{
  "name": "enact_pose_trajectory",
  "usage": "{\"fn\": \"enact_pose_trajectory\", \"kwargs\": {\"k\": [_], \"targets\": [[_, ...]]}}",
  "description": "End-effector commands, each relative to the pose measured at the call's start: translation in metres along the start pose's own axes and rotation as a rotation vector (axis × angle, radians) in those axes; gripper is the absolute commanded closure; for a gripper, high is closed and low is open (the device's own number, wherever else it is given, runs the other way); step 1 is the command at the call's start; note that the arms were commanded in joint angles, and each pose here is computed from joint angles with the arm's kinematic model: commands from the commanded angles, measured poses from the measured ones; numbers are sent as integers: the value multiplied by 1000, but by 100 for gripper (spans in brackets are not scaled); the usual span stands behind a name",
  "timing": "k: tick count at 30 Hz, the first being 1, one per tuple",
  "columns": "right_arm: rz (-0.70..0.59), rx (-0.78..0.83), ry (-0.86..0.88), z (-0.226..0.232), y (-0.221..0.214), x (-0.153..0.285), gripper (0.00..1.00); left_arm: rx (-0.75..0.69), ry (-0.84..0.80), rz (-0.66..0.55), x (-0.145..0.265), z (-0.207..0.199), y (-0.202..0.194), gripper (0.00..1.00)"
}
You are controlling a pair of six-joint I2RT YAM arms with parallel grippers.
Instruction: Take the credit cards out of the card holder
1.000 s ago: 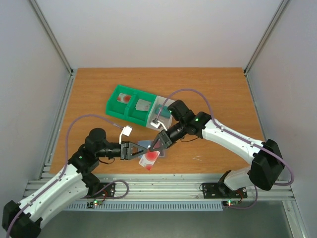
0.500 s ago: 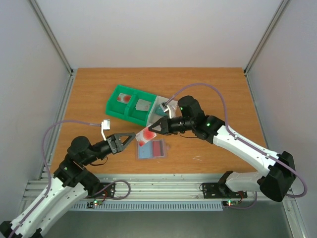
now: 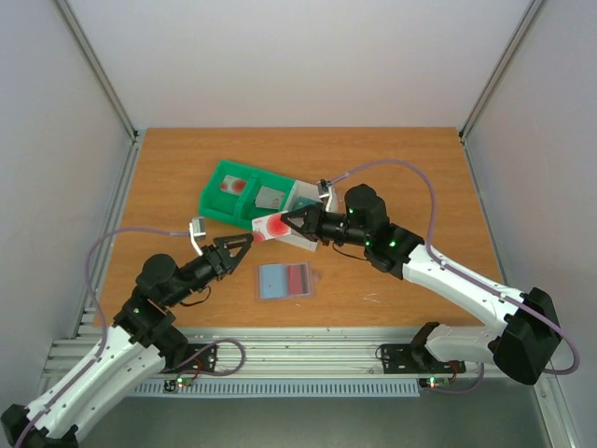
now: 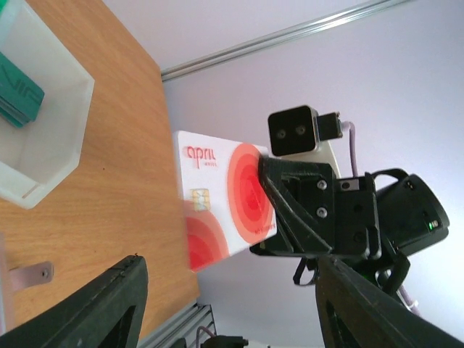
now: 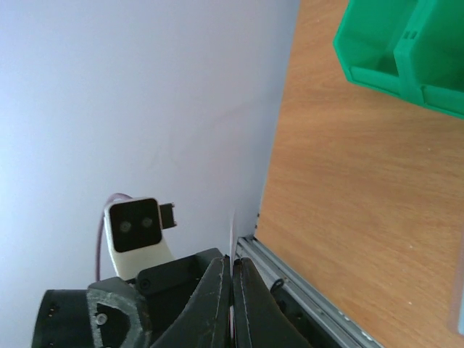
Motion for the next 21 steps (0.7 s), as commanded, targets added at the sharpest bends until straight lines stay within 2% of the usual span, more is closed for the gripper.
{"fn": "enact_pose_trajectory", "kwargs": {"k": [1,3,10,14,16,21], "targets": [[-122,-46,89,13,9,11,99,10,-109,-25,-14,-17,7,37],[-132,-53,88,12,8,12,99,9,-117,-18,-19,-18,9,43],[-138,-69,104,11,6,15,99,7,-123,-28,-24,-18,11,78],[-123,-74,120,11,5,13,99,-2,-124,-44,-23,-17,12,93],[-112,-80,121,9,3,12,99,-6,-126,-48,-23,-16,12,99],[-104,-94,116,4,-1,13,96,-11,-138,-46,-24,-14,11,100]]}}
Point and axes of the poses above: each gripper's point midway between its finger pads, its own x axis back along the fingers, its own z axis along the line the jaws close on, y = z × x, the point moved 9 cm from there along x, back along the fingers, and after that the axes turned 10 degrees about x, right-handed, at the moved point
